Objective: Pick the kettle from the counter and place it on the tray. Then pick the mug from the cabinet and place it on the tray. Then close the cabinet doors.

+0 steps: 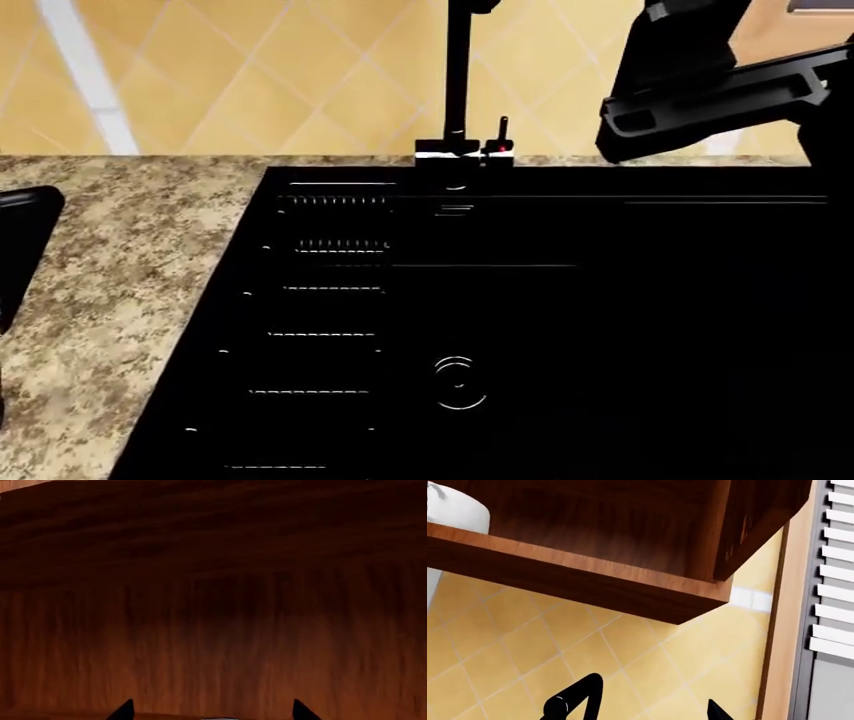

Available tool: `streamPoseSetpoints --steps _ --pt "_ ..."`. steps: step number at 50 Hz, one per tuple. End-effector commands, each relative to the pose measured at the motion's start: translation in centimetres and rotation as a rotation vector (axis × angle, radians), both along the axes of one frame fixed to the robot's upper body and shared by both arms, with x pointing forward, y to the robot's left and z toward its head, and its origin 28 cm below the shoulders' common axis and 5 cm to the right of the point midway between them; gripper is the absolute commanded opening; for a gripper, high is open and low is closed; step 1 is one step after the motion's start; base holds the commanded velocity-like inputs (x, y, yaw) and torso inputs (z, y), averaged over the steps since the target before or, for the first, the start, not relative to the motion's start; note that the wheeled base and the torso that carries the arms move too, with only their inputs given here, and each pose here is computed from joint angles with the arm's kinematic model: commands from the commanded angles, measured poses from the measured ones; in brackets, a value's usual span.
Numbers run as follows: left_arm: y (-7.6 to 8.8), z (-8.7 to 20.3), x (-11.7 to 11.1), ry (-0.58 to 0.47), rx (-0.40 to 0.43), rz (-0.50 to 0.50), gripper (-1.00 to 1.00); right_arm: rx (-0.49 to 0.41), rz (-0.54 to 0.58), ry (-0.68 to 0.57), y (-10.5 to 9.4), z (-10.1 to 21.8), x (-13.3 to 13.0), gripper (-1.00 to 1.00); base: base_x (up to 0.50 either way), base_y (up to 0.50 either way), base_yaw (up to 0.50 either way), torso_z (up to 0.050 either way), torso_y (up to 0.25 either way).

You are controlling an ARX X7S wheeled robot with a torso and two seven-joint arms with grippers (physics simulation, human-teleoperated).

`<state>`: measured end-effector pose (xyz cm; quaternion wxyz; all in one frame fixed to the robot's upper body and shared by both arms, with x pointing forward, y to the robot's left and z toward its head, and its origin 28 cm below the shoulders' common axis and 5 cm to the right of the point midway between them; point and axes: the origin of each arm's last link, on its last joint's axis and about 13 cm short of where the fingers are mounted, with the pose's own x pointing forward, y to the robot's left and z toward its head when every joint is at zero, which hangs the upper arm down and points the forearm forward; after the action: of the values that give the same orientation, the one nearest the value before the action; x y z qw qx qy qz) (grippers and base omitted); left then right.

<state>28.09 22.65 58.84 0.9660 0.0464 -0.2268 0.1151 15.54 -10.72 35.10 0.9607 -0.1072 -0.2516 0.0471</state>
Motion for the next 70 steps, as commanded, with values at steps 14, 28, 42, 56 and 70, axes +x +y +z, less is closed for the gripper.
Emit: streamPoseSetpoints --steps 14,28,42,56,70 --pt "1.5 -6.1 4.9 0.203 -0.049 0.028 1.00 -0.005 0.007 0.039 0.4 -1.1 1.1 1.00 0.00 0.00 0.00 0.000 0.001" --pt "2.4 -11.2 7.1 0.307 -0.084 0.046 -1.00 -0.010 0.028 0.057 1.0 -1.6 1.5 1.00 0.00 0.00 0.00 0.000 0.000" --pt "2.8 -8.6 5.7 0.086 -0.090 0.034 -1.00 -0.002 0.032 0.064 1.1 -2.0 1.6 1.00 0.00 0.00 0.00 0.000 0.000" --pt "2.8 -1.9 -0.9 -0.212 -0.094 0.021 -1.00 0.009 0.056 0.061 1.4 -2.3 0.3 1.00 0.00 0.00 0.00 0.000 0.000" --pt "3.1 -1.6 -5.4 -0.278 -0.070 -0.060 -1.00 0.033 0.054 0.078 1.4 -3.0 -0.5 1.00 -0.37 0.00 0.00 0.000 0.000"
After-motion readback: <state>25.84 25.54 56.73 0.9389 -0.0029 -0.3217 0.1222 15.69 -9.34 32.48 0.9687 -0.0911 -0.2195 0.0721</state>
